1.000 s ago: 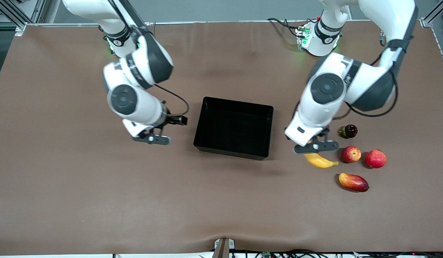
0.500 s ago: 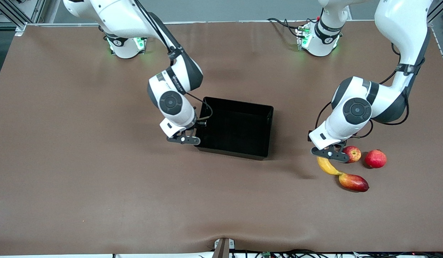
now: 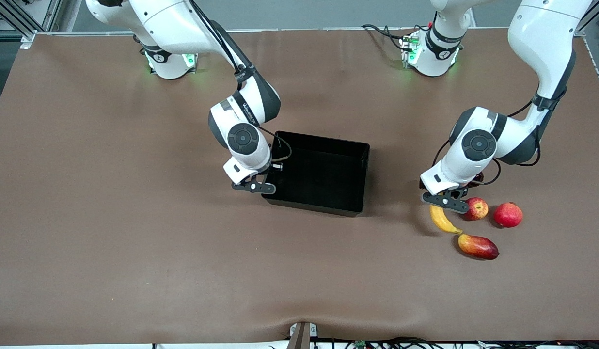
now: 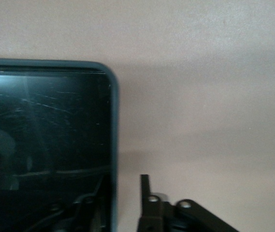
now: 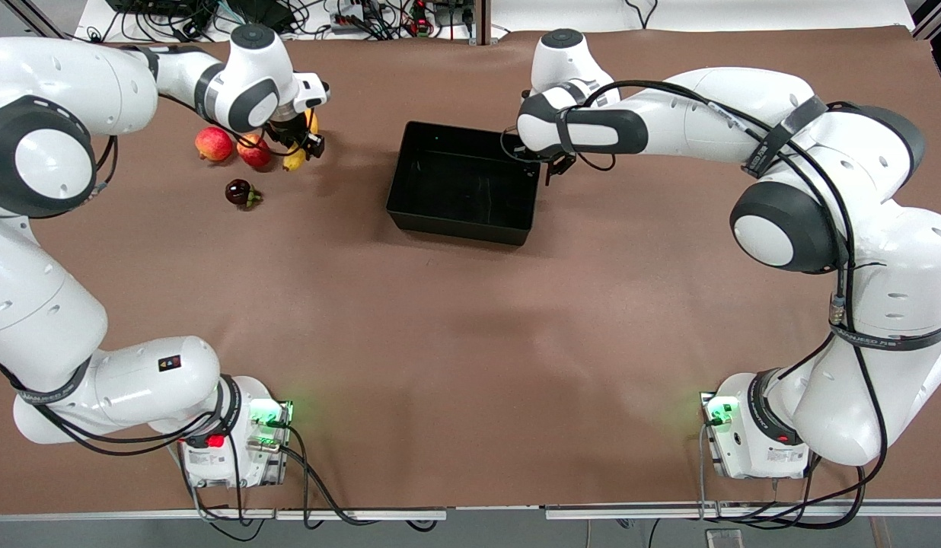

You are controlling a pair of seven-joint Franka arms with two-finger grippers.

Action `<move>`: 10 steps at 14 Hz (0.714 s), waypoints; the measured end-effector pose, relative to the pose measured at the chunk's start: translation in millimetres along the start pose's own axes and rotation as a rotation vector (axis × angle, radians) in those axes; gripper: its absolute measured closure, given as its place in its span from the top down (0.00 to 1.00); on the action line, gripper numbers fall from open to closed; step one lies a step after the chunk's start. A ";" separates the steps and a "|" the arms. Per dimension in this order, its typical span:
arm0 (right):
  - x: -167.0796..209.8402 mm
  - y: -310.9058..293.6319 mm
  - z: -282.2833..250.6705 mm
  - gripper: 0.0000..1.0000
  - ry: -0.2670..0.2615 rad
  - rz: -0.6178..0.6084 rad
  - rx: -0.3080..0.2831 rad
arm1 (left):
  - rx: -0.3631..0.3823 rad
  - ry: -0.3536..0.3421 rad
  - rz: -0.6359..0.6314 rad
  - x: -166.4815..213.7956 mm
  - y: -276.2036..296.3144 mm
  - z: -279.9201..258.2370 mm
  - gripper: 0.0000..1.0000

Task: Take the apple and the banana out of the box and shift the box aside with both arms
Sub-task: 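Carry the banana beside the apples while the right gripper reaches the tray, then release the banana with the left gripper while the right gripper grips the tray, then drag the black tray away from the fruit with the right gripper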

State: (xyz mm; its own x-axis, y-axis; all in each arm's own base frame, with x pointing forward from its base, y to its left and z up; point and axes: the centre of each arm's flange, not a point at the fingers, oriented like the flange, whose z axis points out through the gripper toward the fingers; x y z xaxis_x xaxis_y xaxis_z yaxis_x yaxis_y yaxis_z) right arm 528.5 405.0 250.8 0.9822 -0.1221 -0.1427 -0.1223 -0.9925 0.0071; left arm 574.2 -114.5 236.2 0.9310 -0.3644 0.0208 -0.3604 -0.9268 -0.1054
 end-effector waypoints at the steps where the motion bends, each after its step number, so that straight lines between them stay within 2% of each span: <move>1: 0.2 -0.1 -0.3 0.13 0.001 0.001 0.001 | -0.017 0.021 0.006 -0.1 -4.7 9.1 0.37; 2: 1.3 -0.3 -1.8 0.06 0.007 0.011 0.006 | -0.037 0.039 0.012 -0.5 -9.7 19.1 0.37; 6: 7.9 2.3 -13.8 0.06 0.012 0.020 0.010 | -0.105 0.079 0.012 -4.2 -17.0 55.2 0.37; 9: 37.0 48.6 -64.1 0.06 -0.048 0.075 -0.011 | -0.125 0.087 0.007 -4.7 -13.5 64.8 0.38; 10: 47.7 72.9 -85.2 0.06 -0.064 0.088 -0.009 | -0.124 0.093 0.004 -3.5 -15.1 63.5 0.44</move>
State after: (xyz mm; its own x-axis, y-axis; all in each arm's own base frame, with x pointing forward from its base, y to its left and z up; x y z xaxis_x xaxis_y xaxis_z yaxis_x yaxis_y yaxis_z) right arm 578.6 325.9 328.9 0.9565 -0.2079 -0.2046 -0.2059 -0.9781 0.0312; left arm 580.0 -93.5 174.6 0.9223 -0.3695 0.1136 -0.3738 -0.9274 0.0178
